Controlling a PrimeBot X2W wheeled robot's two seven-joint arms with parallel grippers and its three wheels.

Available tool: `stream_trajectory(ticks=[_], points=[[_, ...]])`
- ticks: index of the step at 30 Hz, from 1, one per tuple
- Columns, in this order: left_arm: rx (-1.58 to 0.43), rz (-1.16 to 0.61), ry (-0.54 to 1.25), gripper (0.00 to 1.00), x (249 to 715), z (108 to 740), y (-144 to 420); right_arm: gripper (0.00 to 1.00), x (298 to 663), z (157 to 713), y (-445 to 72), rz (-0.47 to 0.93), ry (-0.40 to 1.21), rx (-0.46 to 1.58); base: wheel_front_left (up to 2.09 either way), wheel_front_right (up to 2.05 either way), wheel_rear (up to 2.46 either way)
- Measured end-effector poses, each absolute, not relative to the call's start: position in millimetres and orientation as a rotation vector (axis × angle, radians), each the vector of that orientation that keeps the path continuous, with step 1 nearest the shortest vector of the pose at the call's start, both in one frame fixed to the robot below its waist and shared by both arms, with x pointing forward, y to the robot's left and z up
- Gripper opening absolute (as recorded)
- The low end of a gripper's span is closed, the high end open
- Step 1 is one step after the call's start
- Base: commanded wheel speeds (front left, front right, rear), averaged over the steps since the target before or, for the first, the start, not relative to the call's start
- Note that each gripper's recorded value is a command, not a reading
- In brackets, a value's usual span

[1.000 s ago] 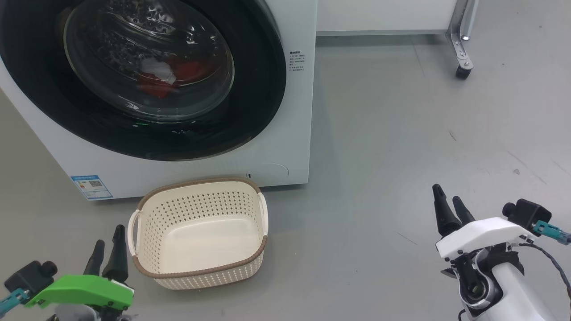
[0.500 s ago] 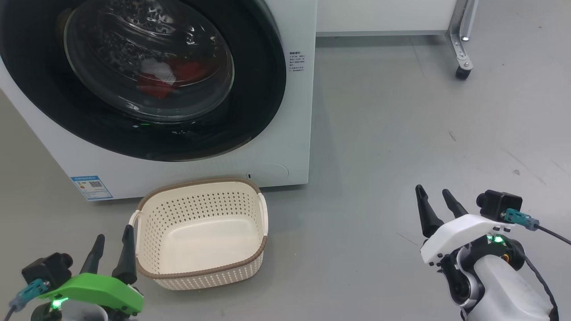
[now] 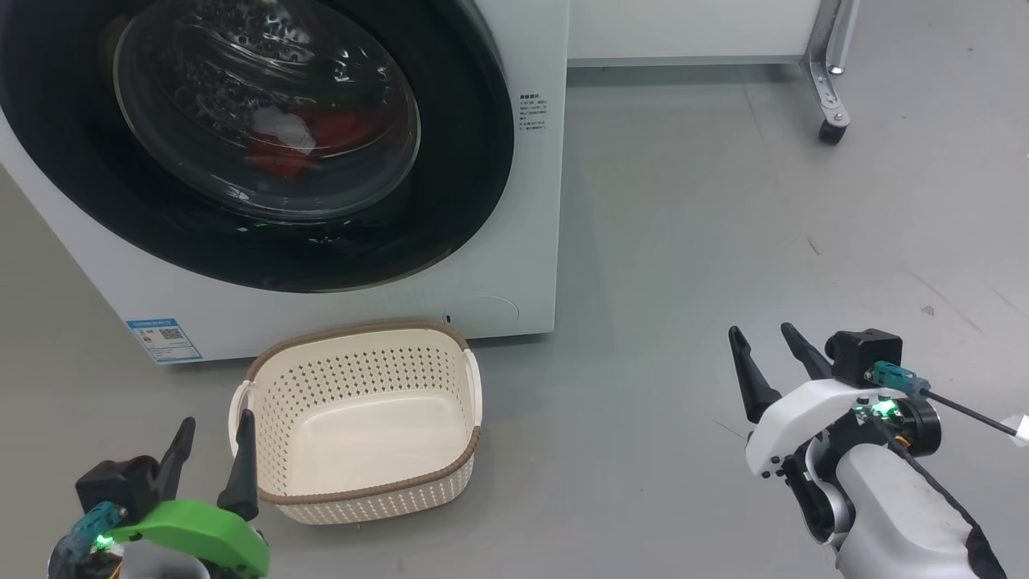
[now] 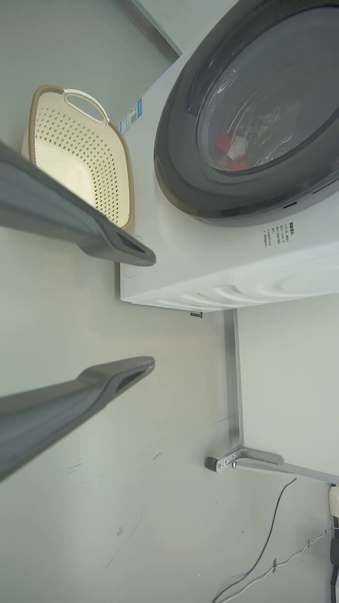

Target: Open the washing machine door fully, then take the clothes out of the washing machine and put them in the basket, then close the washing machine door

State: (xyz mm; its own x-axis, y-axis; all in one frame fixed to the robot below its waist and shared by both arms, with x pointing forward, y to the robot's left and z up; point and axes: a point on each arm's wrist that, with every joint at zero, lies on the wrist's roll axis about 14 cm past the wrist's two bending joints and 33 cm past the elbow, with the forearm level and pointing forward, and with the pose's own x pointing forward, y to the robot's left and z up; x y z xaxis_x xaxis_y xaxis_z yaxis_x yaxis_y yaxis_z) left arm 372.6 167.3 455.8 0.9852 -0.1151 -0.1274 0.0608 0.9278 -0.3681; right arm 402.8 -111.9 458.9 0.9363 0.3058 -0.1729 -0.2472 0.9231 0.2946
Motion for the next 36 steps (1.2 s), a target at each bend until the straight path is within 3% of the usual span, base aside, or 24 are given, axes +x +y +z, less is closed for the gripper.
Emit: stream_trajectory(ticks=[18,24,36], points=[[-0.121,-0.112,0.092,1.0,375.7,461.9,170.3,1.0,418.7,471.1,-125.0,0.285,0.144,0.028,0.0,0.0,0.0],[-0.115,-0.037,0.091,1.0,377.4,461.1,189.6,1.0,428.2,480.8,-147.8,0.198,0.116,0.031,0.0,0.0,0.0],[-0.147,0.009,0.099,1.0,377.7,457.0,196.3,1.0,432.2,488.2,-147.5,0.184,0.09,0.054,0.0,0.0,0.0]])
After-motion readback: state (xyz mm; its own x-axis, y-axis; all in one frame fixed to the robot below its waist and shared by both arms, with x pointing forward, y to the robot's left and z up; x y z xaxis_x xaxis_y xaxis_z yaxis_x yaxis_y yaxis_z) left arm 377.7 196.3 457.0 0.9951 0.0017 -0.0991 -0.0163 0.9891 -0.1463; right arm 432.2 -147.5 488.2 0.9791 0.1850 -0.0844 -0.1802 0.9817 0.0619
